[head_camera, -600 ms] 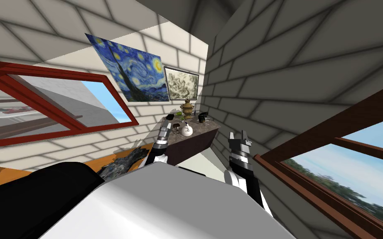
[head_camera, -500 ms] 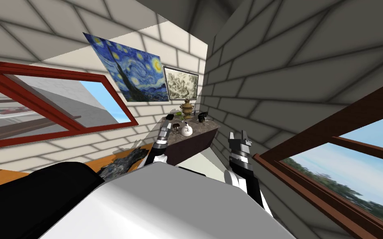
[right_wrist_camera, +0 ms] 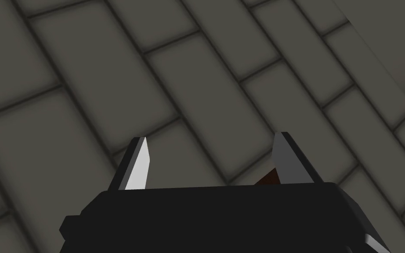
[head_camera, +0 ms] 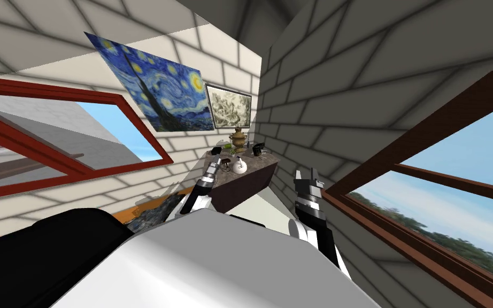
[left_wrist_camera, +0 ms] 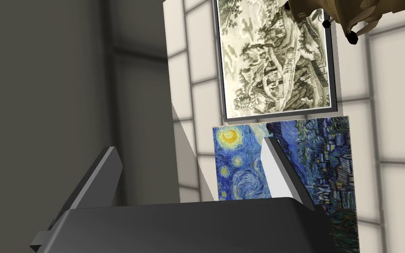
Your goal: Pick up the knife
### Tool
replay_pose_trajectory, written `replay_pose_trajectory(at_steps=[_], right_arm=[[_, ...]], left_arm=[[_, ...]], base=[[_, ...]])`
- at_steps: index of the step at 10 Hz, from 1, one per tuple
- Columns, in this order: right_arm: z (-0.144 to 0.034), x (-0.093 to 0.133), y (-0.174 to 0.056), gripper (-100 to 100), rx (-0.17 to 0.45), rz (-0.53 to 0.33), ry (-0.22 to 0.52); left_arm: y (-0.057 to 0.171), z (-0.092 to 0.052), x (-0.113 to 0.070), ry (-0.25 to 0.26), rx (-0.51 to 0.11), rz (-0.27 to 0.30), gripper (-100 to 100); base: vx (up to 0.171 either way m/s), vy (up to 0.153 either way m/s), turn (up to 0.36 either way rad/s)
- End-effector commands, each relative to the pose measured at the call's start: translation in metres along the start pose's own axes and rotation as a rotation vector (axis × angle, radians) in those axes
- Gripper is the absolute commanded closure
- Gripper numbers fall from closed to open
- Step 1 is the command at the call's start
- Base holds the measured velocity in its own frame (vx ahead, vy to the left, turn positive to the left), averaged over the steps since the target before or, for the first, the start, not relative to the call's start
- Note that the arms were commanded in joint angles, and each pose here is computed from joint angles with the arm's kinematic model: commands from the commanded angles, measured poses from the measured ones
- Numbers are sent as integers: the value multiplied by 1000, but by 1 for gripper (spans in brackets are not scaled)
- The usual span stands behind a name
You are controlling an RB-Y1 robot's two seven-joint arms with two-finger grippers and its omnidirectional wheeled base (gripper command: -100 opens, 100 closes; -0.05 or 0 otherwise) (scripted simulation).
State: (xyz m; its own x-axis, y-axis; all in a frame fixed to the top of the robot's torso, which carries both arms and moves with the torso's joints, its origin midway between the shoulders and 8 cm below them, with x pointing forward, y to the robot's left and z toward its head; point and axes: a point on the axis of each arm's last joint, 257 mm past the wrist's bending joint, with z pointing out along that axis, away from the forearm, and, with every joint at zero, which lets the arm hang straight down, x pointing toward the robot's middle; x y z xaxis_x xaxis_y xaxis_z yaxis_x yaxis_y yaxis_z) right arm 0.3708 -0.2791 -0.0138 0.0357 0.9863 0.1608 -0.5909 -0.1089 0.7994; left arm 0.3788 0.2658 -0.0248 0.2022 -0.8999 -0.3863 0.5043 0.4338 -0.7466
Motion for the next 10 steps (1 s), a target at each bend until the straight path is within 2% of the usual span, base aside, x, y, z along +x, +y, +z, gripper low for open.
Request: replay_pose_trajectory(at_steps=[1,2,4,5,6,7,8,9,10], right_arm=[[0,0,0,0,0,0,0],[0,0,0,0,0,0,0],[0,0,0,0,0,0,0],[0,0,0,0,0,0,0],[0,0,0,0,0,0,0],[0,0,0,0,0,0,0],[0,0,0,0,0,0,0],[0,0,0,0,0,0,0],[0,0,0,0,0,0,0]], left_arm=[[18,9,-1,35,-30,59,-100],[21,9,0,41,-41,62,-100],[45,22,-6,81,-83,138,-100],[49,21,-5,86,-100,139,-100],[62,29,-9,104,-124,179,-100],[65,28,-9,107,-134,179,-100],[79,36,-14,123,-162,219,-100],[82,36,-14,126,-173,219,-100],[96,44,-21,139,-198,258,-100]], base=[[-83,68,-192],[-62,55,-73],[-65,64,-159],[-67,52,-78],[-75,43,-165],[-51,38,-69],[-52,43,-136],[-51,35,-79],[-59,30,-143]])
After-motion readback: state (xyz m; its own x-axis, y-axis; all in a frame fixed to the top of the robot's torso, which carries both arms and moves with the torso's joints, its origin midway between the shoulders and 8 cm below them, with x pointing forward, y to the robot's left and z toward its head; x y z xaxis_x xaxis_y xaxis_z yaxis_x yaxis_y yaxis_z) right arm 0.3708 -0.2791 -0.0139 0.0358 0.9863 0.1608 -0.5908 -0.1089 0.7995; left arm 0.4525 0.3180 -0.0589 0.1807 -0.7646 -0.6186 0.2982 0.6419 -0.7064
